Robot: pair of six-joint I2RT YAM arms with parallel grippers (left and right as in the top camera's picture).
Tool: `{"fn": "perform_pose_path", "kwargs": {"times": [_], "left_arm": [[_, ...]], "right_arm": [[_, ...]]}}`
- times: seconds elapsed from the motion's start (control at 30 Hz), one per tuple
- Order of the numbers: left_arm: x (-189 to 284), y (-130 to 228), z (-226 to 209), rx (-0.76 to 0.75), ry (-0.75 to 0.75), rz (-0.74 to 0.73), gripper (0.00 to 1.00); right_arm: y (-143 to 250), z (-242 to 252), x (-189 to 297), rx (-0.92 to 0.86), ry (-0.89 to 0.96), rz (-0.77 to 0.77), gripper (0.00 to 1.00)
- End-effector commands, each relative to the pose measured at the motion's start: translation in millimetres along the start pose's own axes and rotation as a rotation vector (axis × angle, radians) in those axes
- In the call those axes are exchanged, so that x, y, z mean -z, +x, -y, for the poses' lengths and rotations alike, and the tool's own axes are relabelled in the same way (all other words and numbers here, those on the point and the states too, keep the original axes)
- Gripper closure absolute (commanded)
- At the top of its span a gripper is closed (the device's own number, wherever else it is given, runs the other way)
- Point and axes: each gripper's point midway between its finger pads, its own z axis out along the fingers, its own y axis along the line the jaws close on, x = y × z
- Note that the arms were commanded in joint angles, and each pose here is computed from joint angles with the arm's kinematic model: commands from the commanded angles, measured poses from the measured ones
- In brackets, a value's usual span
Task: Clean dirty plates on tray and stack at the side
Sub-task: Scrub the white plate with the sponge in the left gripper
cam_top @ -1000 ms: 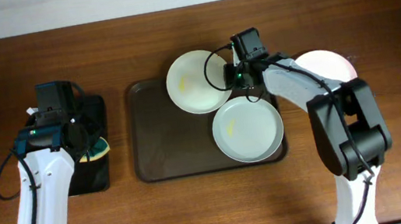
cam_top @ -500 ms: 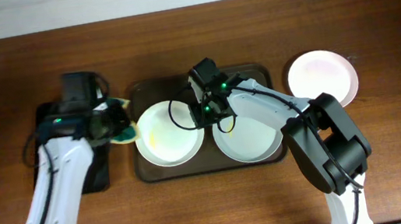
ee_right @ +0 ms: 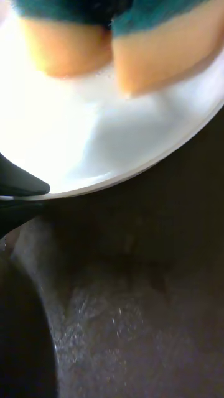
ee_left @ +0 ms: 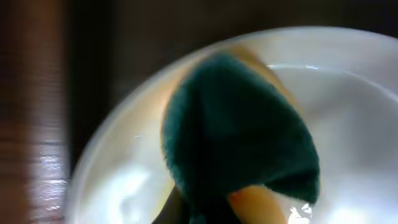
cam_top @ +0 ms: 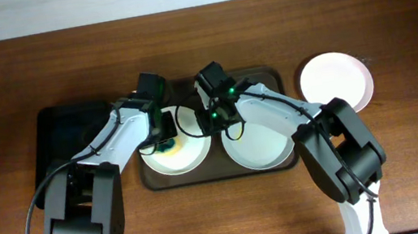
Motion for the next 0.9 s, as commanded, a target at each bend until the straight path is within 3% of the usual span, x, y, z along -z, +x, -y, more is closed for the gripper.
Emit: {"fn": "perform_pose_path", "kwargs": {"times": [0.0,0.17,0.33,0.47,0.6,0.67,0.7,0.77,0.8,0.87], "left_arm": [[-10.4,0.5,-81.9,0.024,-0.405,0.024,1.00],[33.7,-23.1,-85.1,0.112,-0.432,0.107,1.00],[85.6,-33.8,-27.0,0.163,-0.031,0.159,1.00],[57.9,-6.3,13.3,0.145,0.185,0.001,1.00],[6.2,22.3,9.7,0.132,0.142,-0.104,1.00],[-0.5,26.1,5.4,0.015,0.123,-0.108,1.00],[-1.4,26.2,-7.8,0.026,0.050,-0.101,1.00],[6.6,27.3,-61.8,0.147,-0.254,-0.054,1.00],[15.2,23.5,-72.7,0.142,-0.315,-0.029,1.00],[39.8,6.8,-70.6,0.174,-0.295,0.044,1.00]], "right_arm": [[6.0,21.8,-2.5,-0.015,0.083,-0.016,0.96],[7.3,30.1,-1.6,-0.017,0.130,-0.018,0.96],[7.1,30.1,-1.6,-0.017,0.130,-0.017,0.96],[7.1,30.1,-1.6,-0.017,0.130,-0.017,0.96],[5.6,29.7,-1.7,-0.016,0.128,-0.011,0.96],[4.9,29.5,-1.7,-0.015,0.127,-0.008,0.96],[5.1,29.5,-1.7,-0.015,0.128,-0.009,0.96],[5.3,29.6,-1.7,-0.016,0.128,-0.010,0.96],[5.2,29.6,-1.7,-0.016,0.128,-0.009,0.96],[2.8,28.7,-1.9,-0.013,0.125,0.001,0.96]]}}
